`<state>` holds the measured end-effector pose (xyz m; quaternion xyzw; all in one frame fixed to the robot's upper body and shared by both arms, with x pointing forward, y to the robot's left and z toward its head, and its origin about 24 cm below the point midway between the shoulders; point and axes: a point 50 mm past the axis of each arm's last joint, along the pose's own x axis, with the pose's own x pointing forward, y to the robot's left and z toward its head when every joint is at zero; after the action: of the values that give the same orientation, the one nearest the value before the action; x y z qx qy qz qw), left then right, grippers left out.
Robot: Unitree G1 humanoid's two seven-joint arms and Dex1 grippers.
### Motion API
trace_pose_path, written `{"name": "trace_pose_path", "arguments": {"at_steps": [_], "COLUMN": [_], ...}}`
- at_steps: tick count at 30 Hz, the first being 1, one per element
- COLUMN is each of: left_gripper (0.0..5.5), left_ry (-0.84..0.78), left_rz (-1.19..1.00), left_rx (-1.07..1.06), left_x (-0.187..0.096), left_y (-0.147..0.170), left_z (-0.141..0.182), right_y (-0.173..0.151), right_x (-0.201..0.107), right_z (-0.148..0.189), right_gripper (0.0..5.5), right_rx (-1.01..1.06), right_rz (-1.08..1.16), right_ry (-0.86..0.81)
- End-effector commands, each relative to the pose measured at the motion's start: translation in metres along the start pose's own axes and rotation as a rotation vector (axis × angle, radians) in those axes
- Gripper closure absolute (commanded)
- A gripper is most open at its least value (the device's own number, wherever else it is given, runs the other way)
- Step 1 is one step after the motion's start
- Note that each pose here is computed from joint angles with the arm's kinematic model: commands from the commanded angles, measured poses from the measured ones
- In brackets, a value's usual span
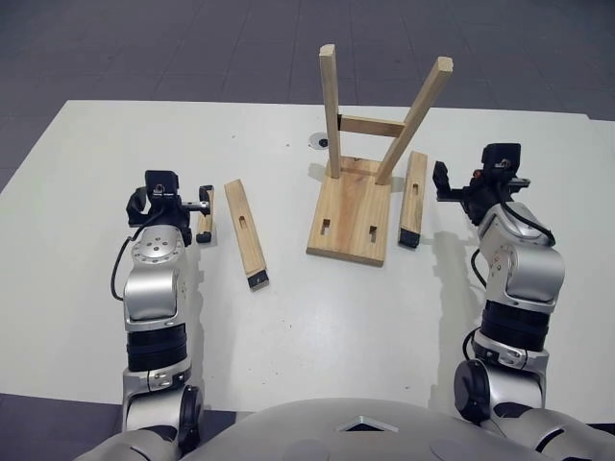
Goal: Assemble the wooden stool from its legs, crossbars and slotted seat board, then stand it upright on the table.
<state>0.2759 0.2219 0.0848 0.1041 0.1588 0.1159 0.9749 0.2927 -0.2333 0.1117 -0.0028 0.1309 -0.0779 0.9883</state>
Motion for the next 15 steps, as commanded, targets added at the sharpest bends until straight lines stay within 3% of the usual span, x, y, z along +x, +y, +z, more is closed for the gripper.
{"name": "trace_pose_path", "arguments": {"at_steps": [1,15], "left_gripper": [0.10,0.10], "left_ry": [0.070,0.261], "left_rz": [-0.077,-0.083], "left_rx": [0.071,0.135], "left_x": [0.006,0.021], "left_y": [-0.018,-0.007], "left_z": [-0.015,-0.063], "right_y": [-0.002,0.032], "right_x": [0.002,-0.002], "right_z": [0.002,0.018], "right_gripper": [0.13,0.13], "right_rx": [0.062,0.158], "right_rz": [-0.032,0.097], "right_ry": [-0.018,-0.096]}}
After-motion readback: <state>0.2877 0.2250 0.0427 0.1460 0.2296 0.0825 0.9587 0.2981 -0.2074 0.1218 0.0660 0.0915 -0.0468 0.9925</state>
